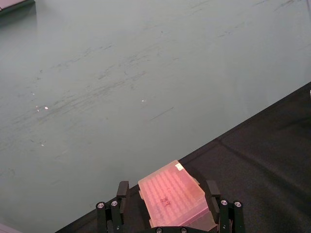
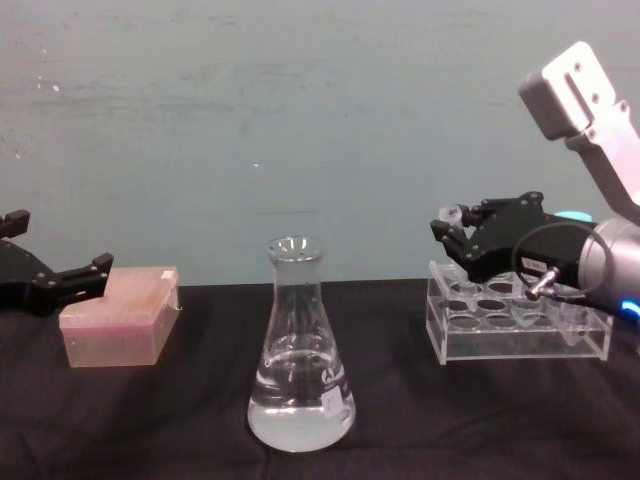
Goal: Pour the liquid from the test tube into the beaker using one hand.
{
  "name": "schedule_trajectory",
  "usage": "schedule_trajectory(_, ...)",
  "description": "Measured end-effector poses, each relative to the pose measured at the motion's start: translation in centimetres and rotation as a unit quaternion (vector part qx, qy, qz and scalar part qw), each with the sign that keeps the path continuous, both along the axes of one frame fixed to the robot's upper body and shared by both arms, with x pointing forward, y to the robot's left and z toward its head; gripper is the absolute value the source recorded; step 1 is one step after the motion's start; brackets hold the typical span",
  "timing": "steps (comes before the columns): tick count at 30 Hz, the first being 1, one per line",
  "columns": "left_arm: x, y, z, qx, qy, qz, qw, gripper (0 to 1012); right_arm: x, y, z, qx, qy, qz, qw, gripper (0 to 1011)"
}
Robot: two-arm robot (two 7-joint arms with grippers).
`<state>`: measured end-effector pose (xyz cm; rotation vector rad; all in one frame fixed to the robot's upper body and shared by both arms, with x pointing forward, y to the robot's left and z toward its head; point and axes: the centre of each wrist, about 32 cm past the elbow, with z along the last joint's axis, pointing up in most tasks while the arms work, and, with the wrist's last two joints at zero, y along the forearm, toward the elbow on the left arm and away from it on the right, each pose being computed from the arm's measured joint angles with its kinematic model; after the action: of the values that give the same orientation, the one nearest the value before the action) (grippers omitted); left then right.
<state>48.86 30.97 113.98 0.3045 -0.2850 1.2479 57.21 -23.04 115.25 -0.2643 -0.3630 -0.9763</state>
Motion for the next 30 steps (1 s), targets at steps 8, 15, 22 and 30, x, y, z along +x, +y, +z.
schedule_trajectory(8, 0.00, 0.00, 0.00, 0.000, 0.000, 0.000, 1.0000, 1000, -0.1, 0.1, 0.6, 0.007, -0.005, 0.005, 0.9999, 217)
schedule_trajectory(15, 0.00, 0.00, 0.00, 0.000, 0.000, 0.000, 1.0000, 1000, -0.3, 0.1, 1.5, 0.016, -0.014, 0.011, 0.9997, 217)
schedule_trajectory(22, 0.00, 0.00, 0.00, 0.000, 0.000, 0.000, 1.0000, 1000, -0.5, 0.2, 2.7, 0.026, -0.025, 0.018, 0.9992, 217)
schedule_trajectory(30, 0.00, 0.00, 0.00, 0.000, 0.000, 0.000, 1.0000, 1000, -0.6, 0.5, 3.8, 0.022, -0.039, 0.039, 0.9982, 217)
